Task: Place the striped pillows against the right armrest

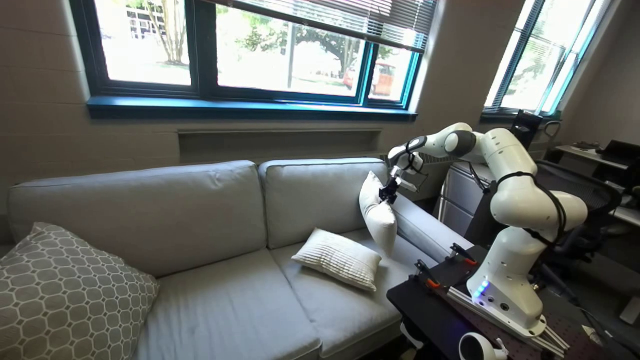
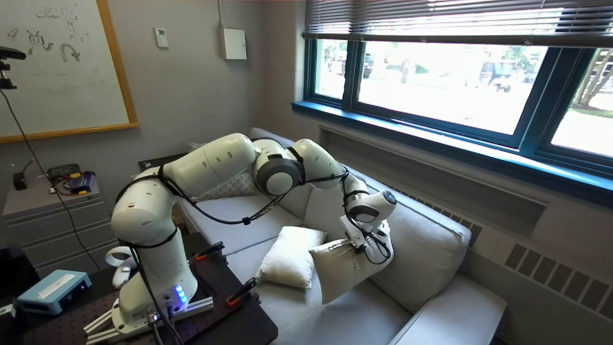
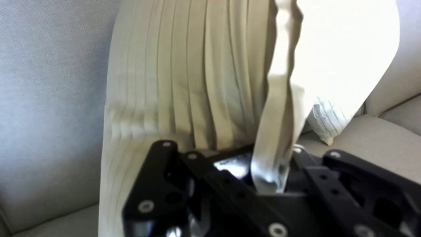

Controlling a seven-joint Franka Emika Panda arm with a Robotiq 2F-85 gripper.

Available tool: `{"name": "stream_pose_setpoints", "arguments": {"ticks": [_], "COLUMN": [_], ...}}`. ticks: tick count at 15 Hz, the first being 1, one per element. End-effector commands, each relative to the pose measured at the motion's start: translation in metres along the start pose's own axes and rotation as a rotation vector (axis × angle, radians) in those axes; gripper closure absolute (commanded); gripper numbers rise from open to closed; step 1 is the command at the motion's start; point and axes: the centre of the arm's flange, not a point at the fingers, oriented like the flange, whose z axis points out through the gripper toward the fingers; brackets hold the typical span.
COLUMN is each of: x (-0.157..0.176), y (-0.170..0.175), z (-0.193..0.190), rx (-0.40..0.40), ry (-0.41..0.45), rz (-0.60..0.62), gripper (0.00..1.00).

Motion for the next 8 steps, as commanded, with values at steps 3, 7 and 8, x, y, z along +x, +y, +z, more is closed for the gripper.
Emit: {"name": "stream_pose_setpoints", "arguments": {"ticks": [3, 7, 8], "x": [0.024, -0.007, -0.016], "y": [0.092, 0.151, 0.163], "z": [-0.023, -0.031, -0.029], "rx": [0.051, 0.111, 0.134], "ry": [-0.063, -0.103, -0.113], "rz": [0.000, 0.033, 0.041], "gripper": [0.97, 0.96, 0.96]}}
